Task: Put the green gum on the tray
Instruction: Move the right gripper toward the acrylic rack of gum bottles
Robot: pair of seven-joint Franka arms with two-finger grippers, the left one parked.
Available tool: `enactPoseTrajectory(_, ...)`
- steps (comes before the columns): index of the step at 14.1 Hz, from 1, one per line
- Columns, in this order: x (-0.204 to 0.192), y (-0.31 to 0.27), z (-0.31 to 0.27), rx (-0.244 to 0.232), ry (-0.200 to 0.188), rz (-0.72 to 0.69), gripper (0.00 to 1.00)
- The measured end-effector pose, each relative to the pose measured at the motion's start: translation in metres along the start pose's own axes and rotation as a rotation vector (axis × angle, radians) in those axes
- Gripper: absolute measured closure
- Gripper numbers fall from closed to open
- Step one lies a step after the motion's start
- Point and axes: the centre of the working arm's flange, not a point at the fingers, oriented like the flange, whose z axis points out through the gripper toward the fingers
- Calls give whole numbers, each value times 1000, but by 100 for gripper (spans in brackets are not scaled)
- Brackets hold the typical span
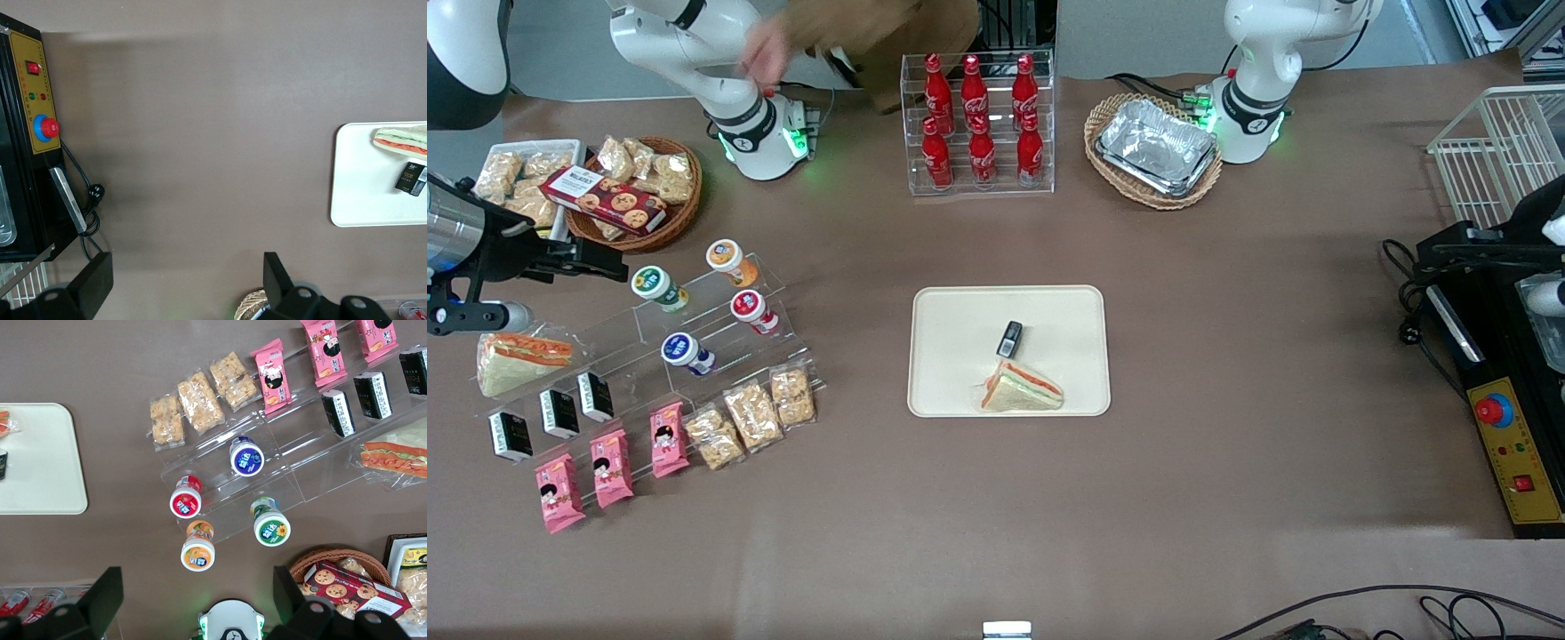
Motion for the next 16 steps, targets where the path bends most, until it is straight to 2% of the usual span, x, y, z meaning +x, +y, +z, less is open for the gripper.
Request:
enactPoseTrajectory(9,-1,0,-2,0,4,-13,0)
enactPoseTrajectory(15,-45,4,-16,3,29,-21,0)
enactPoseTrajectory(16,-54,5,-10,3,45,-28,0)
